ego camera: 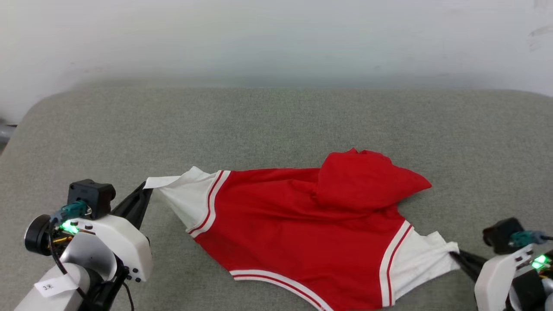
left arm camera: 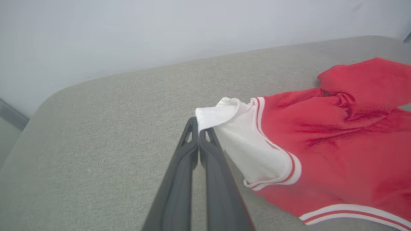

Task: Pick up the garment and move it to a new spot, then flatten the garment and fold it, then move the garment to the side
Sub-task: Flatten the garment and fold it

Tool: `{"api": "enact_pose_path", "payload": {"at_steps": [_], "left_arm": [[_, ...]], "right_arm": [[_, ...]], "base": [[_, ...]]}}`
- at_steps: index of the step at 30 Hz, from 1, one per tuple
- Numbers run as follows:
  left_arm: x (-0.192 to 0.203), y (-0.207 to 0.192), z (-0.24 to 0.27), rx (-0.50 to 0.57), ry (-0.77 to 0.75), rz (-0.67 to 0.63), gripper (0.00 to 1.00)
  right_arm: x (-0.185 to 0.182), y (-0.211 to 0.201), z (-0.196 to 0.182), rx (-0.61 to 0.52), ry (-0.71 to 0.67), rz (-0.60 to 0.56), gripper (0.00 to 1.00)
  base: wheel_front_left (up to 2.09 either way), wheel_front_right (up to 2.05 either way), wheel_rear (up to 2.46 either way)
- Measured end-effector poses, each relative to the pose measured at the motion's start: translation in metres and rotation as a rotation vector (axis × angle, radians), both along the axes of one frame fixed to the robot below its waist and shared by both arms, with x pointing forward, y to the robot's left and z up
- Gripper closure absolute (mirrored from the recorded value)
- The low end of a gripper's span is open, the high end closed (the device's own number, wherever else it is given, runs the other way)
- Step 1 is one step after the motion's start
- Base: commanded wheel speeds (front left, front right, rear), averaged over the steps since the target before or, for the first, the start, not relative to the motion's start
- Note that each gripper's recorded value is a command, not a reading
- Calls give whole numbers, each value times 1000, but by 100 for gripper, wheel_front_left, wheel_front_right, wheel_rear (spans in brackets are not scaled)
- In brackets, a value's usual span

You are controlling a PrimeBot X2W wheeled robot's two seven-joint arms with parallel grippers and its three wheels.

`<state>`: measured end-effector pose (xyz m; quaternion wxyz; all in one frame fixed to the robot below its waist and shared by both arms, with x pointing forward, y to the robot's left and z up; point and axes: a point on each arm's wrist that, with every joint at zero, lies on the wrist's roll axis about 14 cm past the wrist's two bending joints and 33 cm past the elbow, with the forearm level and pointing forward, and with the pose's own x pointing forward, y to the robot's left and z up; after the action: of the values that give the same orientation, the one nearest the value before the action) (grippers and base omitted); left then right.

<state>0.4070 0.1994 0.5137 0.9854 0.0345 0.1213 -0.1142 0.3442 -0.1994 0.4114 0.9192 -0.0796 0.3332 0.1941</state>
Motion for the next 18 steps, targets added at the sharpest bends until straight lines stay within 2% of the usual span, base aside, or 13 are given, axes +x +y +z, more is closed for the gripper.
{"api": "enact_pose_path", "payload": {"at_steps": [12, 18], "left_arm": [[-12, -47, 116, -249, -268, -178, 100], [-11, -55, 178, -291, -411, -246, 100]], "right_arm": [[36, -21, 158, 130, -475, -118, 100], [51, -34, 233, 151, -679, -149, 100]], "base": [[0, 0, 0], [0, 0, 0]]}}
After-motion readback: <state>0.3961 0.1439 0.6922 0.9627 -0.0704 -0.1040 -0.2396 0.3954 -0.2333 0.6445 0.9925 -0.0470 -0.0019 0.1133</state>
